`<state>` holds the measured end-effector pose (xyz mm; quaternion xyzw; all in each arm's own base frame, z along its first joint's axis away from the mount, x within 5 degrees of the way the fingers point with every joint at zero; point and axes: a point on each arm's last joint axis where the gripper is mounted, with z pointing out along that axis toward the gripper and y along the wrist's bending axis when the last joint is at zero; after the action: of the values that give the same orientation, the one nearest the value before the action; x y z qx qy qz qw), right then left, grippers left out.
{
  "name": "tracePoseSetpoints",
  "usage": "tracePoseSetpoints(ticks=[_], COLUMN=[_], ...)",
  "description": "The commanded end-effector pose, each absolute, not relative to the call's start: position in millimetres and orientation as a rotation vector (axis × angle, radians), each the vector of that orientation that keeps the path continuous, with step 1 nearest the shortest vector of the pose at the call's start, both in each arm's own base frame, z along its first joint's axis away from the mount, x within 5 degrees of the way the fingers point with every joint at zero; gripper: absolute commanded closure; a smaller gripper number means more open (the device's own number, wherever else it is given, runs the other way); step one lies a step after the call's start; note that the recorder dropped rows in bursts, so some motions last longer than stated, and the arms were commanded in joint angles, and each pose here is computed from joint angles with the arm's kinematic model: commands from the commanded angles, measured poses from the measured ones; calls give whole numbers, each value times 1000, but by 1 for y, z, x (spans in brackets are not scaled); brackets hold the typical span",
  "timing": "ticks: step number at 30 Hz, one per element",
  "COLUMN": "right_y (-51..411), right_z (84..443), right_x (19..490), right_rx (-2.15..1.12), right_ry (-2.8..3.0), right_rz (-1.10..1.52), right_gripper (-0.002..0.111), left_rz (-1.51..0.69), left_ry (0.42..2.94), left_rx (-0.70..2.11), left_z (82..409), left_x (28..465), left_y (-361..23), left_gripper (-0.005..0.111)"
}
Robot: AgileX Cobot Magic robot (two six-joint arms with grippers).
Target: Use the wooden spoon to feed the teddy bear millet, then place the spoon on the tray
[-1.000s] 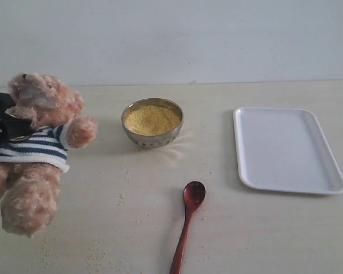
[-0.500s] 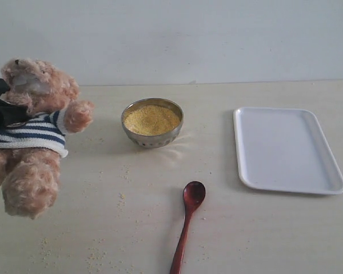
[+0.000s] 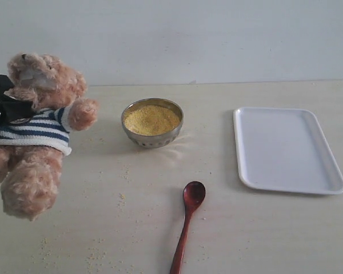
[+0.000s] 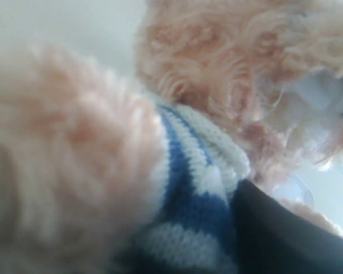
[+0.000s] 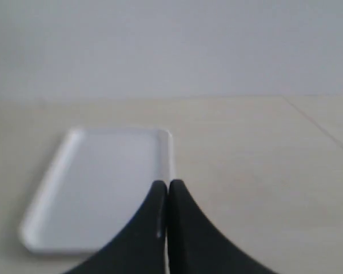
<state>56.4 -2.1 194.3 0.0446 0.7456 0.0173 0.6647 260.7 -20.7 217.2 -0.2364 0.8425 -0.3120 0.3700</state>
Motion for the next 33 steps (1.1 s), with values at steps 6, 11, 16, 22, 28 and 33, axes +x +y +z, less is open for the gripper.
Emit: tracePoseSetpoints(ticks=[6, 11, 16, 22, 28, 33], right_y=[-3, -10, -13, 28, 22, -19], right_z=[217, 230, 278, 382, 423, 372], right_x=[56, 52, 33, 22, 161, 279], right_rx=[590, 591, 581, -87, -163, 207], right_ry=[1350, 1175, 755, 678, 1255, 1800], right_rz=[600, 584, 863, 728, 251, -80], right_gripper=[108, 108, 108, 108, 108, 108], left_rz=[-804, -861, -917, -926, -959, -962], left_ry=[2144, 2182, 2214, 2243, 2241, 2241], left_rx=[-599, -579, -635, -678, -669, -668], left_z=[221, 212, 201, 192, 193, 193], left_x=[264, 267, 271, 273, 273, 273], left_y=[-21, -25, -27, -27, -29, -30], left_gripper=[102, 102, 102, 102, 102, 102])
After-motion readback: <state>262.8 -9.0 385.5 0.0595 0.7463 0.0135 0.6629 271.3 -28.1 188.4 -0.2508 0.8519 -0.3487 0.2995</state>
